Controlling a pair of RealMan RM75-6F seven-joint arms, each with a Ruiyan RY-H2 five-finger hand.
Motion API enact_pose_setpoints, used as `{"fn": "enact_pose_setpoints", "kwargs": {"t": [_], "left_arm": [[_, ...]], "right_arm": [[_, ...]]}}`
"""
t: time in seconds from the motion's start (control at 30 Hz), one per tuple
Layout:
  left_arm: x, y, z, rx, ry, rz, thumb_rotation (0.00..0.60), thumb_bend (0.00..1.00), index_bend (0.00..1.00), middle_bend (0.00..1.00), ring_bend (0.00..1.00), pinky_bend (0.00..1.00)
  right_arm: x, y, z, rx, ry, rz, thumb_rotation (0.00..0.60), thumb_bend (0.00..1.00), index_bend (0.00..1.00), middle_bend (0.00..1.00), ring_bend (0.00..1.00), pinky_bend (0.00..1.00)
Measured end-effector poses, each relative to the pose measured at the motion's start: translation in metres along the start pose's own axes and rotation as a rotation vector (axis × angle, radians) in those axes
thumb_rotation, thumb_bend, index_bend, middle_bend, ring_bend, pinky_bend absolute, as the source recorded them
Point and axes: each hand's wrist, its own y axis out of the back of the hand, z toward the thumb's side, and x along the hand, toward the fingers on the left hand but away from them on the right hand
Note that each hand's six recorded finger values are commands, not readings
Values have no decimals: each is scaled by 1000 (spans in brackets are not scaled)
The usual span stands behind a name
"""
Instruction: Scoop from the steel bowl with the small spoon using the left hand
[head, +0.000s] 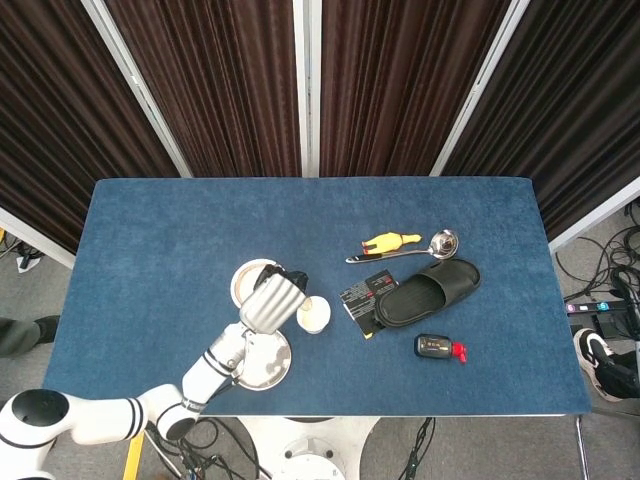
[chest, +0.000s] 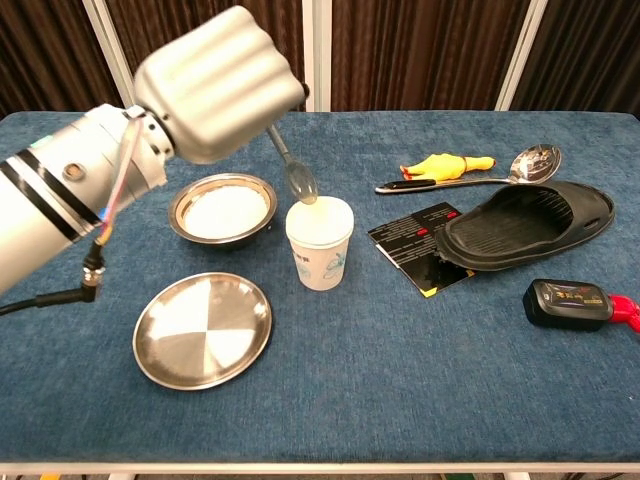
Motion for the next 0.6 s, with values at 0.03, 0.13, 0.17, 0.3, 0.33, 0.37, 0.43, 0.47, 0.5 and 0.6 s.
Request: {"fn": "enact_pose_setpoints", "kwargs": {"t": [0.03, 0.13, 0.17, 0.3, 0.33, 0.37, 0.43, 0.47, 0.5, 0.6], "left_arm": [[-2, -1, -3, -53, 11, -16, 600, 489, 601, 967, 912, 1000], [-12, -5, -16, -230, 49, -69, 600, 489, 601, 965, 912, 1000], [-17, -8, -22, -298, 63, -91, 600, 489, 601, 964, 912, 1000], [-38, -20, -40, -495, 105, -165, 600, 488, 601, 963, 911, 1000], [-45, -23, -44, -532, 114, -182, 600, 488, 601, 962, 911, 1000], [-54, -29, -48, -576, 127, -207, 600, 488, 601, 962, 911, 1000], [-69, -38, -53, -628, 145, -245, 600, 489, 601, 962, 911, 1000], [-79, -45, -54, -653, 154, -272, 600, 488, 601, 962, 911, 1000], [-87, -50, -53, -664, 156, -293, 600, 488, 601, 962, 911, 1000], [-107, -65, -45, -669, 136, -351, 600, 488, 601, 961, 910, 1000]], "right_arm": [[0, 0, 0, -1, 1, 0, 600, 169, 46, 237, 0, 83], [-1, -1, 2, -3, 4, 0, 600, 169, 46, 237, 0, 83], [-1, -1, 2, -3, 5, 1, 600, 169, 46, 237, 0, 83], [-2, 0, 5, -2, 11, 0, 600, 169, 46, 237, 0, 83], [-2, 0, 6, -2, 12, 0, 600, 169, 46, 237, 0, 83], [-2, 0, 6, -1, 12, 1, 600, 169, 45, 237, 0, 83], [-3, -1, 8, -2, 14, 5, 600, 169, 45, 237, 0, 83], [-3, -1, 8, -2, 15, 7, 600, 169, 46, 237, 0, 84], [-3, -1, 10, -2, 18, 9, 600, 169, 46, 237, 0, 85], [-3, -2, 12, 0, 22, 9, 600, 169, 45, 237, 0, 86]]}}
